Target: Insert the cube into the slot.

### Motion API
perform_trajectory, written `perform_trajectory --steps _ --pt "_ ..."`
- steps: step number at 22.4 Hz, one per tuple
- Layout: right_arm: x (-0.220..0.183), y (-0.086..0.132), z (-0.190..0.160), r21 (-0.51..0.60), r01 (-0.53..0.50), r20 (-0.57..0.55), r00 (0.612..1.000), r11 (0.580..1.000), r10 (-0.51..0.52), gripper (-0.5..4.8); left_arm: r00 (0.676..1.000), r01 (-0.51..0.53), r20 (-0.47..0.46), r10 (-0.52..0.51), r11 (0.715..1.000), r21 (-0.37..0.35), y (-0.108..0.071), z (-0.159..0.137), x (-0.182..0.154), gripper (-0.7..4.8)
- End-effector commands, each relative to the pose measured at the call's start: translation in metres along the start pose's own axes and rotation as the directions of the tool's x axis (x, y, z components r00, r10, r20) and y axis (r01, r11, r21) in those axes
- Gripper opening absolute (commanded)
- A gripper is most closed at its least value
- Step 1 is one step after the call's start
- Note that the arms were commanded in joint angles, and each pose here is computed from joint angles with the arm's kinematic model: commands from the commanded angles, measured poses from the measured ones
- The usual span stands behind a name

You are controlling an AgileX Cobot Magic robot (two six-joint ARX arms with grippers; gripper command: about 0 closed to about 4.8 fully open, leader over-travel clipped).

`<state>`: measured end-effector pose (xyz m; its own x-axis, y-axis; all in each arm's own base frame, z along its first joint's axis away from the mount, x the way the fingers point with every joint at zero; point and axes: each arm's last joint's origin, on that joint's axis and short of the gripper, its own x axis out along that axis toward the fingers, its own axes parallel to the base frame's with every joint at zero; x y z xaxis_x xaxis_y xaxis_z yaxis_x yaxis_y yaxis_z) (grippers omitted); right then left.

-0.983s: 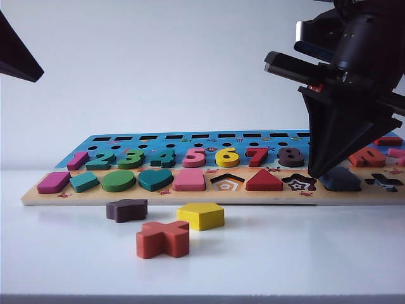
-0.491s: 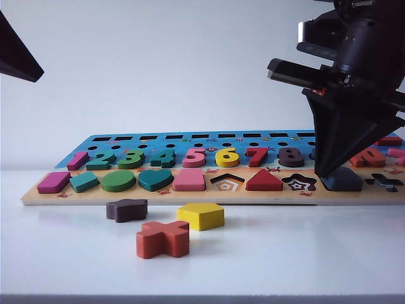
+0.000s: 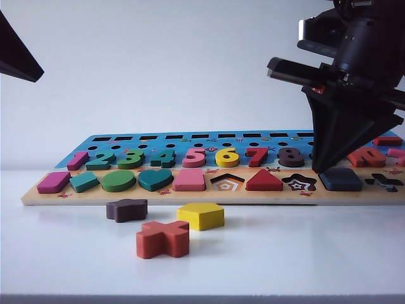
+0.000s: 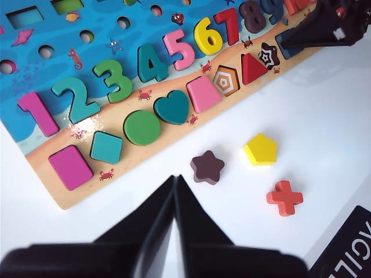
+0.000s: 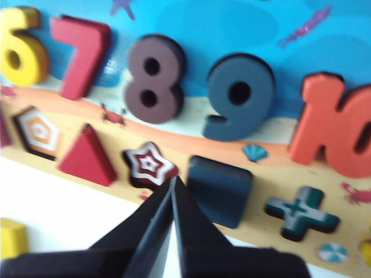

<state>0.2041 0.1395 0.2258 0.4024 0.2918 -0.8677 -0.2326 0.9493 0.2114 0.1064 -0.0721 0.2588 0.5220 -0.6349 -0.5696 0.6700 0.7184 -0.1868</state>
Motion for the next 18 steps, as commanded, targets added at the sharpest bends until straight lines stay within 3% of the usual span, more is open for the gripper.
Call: perform_trajectory --steps 1,4,10,18 --pt "-0.018 0.01 0.011 -0.025 -0.179 0.094 0.979 0.984 0.18 0.06 1.0 0.002 0.01 -0.002 1.0 0.0 0.0 0.002 -0.001 0.1" --pt "-0.053 0.015 0.021 -0.113 -0.271 0.233 0.928 0.956 0.29 0.41 1.0 0.002 0.01 -0.002 1.0 0.0 0.0 0.002 -0.001 0.09" --pt "-0.089 -0.007 0.02 -0.314 -0.192 0.368 0.878 0.93 0.305 0.27 1.0 0.002 0.01 -0.002 1.0 0.0 0.0 0.002 -0.001 0.09" --pt "-0.104 -0.045 -0.003 -0.231 -0.107 0.531 0.819 0.967 0.218 0.3 1.0 0.002 0.01 -0.002 1.0 0.001 0.0 0.002 -0.001 0.09"
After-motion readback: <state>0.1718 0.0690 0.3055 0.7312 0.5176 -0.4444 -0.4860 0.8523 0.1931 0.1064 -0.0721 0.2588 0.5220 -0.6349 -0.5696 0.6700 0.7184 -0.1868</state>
